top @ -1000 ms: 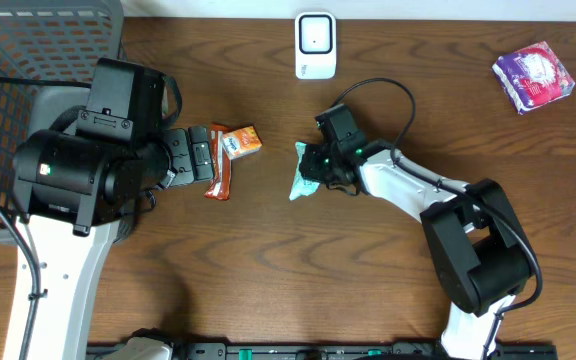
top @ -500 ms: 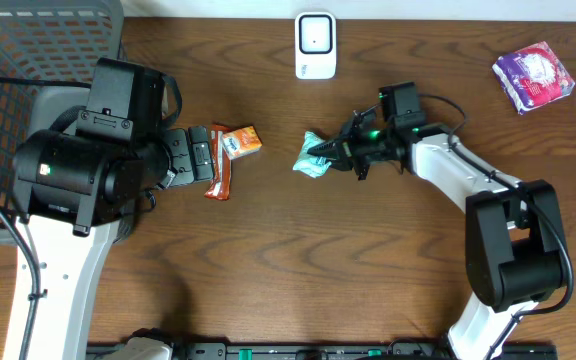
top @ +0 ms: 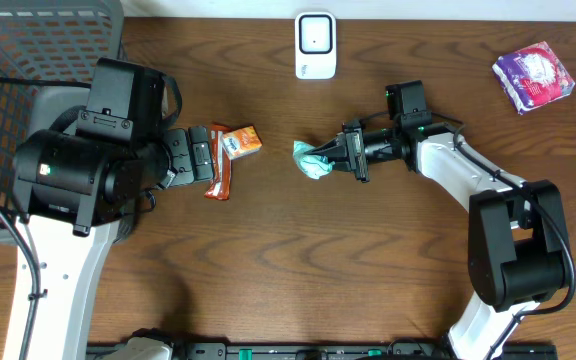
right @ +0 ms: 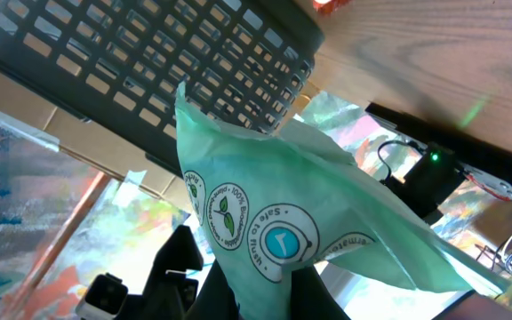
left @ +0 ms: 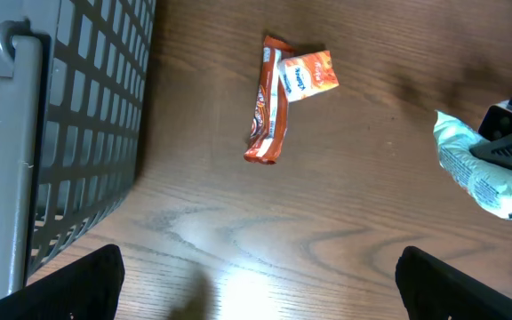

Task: Scan the item barcode
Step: 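Lift the green wipes pack and hold it at the scanner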

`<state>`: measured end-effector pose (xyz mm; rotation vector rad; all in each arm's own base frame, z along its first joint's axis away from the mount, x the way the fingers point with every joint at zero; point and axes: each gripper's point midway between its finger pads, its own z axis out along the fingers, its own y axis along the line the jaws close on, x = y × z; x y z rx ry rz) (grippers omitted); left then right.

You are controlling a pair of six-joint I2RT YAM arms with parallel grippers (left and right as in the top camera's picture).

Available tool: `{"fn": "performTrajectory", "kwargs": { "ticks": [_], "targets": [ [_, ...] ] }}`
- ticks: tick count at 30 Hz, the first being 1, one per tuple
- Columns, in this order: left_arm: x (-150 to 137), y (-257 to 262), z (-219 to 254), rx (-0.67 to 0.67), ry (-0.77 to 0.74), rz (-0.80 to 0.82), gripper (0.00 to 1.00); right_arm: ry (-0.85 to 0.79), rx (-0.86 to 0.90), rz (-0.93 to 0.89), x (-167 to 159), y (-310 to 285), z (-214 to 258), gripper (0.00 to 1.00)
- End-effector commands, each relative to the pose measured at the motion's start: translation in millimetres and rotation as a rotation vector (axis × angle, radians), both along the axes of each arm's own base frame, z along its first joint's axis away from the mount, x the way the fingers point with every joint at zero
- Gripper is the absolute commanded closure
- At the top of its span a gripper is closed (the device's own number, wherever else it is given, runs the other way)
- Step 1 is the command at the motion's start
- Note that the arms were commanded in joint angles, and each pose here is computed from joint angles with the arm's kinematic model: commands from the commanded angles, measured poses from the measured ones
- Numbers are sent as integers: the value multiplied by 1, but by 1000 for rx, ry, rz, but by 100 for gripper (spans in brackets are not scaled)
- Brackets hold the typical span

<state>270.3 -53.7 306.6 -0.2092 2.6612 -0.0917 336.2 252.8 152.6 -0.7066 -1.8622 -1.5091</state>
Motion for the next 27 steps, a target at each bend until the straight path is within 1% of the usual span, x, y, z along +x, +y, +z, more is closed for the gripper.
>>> {"fn": "performTrajectory", "kwargs": {
  "ticks": [1, 7, 13, 18, 22, 25, 27],
  "targets": [
    [0, 2, 0, -2, 1, 20, 2, -10, 52, 25, -4, 0, 22, 98],
    [0, 2, 0, -2, 1, 20, 2, -17, 40, 16, -2, 0, 20, 99],
    [0, 2, 0, -2, 1, 20, 2, -27, 73, 35, -3, 0, 27, 99],
    [0, 2, 0, -2, 1, 20, 2, -83, 79, 33, 2, 1, 29, 99],
    [0, 2, 0, -2, 1, 20, 2, -199, 73, 19, 11, 4, 29, 99],
    [0, 2, 0, -2, 1, 20, 2, -369, 6, -21, 25, 10, 19, 99],
    [0, 2, 0, -2, 1, 20, 2, -481, -69, -50, 34, 14, 7, 99]
  ]
}}
